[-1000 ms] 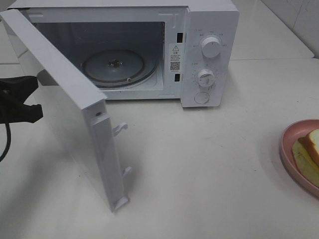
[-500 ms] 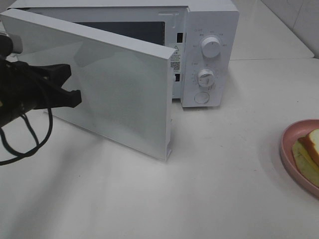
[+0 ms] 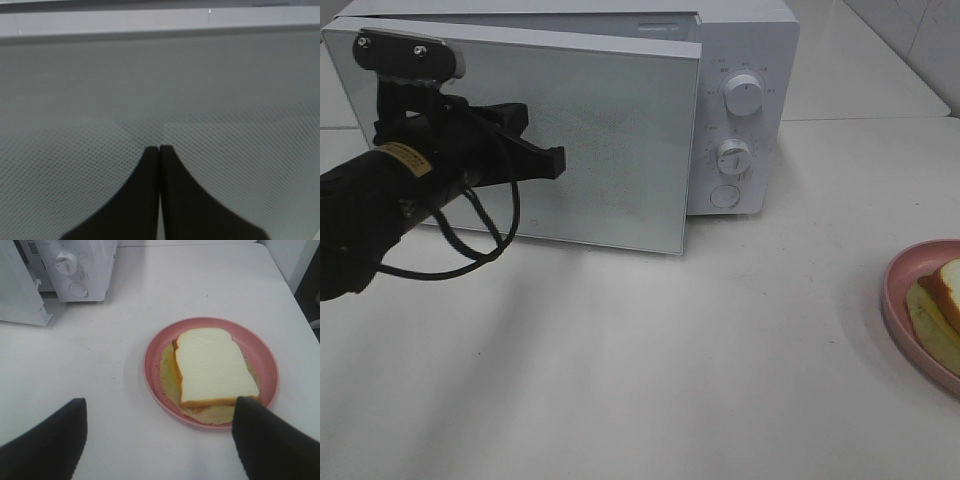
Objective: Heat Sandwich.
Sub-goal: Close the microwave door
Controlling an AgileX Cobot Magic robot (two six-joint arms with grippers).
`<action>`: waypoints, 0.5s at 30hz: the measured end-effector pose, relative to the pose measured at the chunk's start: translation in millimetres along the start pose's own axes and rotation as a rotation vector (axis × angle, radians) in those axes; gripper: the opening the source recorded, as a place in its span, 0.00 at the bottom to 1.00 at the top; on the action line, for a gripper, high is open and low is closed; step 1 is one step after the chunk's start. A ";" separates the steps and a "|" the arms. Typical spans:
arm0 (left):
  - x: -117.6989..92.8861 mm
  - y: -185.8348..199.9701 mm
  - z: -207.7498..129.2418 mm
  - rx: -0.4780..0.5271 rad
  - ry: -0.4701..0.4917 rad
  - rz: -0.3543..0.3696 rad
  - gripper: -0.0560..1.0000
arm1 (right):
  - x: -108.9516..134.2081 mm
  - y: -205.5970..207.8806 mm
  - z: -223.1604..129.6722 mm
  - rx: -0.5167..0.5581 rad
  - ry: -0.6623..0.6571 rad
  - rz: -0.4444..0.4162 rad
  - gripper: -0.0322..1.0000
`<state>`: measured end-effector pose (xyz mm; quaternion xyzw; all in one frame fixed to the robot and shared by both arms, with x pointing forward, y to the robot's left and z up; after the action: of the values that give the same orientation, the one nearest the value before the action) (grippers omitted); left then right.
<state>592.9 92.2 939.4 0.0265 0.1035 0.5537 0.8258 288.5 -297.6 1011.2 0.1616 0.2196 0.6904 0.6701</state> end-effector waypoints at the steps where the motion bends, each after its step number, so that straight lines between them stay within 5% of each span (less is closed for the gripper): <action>1: 0.0 0.0 0.0 0.000 0.000 0.000 0.05 | 0.0 0.0 0.0 0.000 0.000 0.000 0.77; 15: -35.6 -47.2 -0.8 0.034 -0.001 -0.016 0.05 | 0.0 0.0 0.0 0.000 0.000 0.000 0.77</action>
<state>622.6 41.2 936.2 0.0401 0.1128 0.5454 0.8296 288.5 -297.6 1011.2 0.1616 0.2196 0.6904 0.6701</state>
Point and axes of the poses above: a point on each arm's last joint axis where the gripper is mounted, y pointing back along that axis away from the gripper, x along the wrist's bending axis when the last joint is at zero, z = x × y, the point moved 7 cm from there along -y, pointing out along that axis toward the gripper, and after that the axes turned 7 degrees about y, right-handed, at the moved point
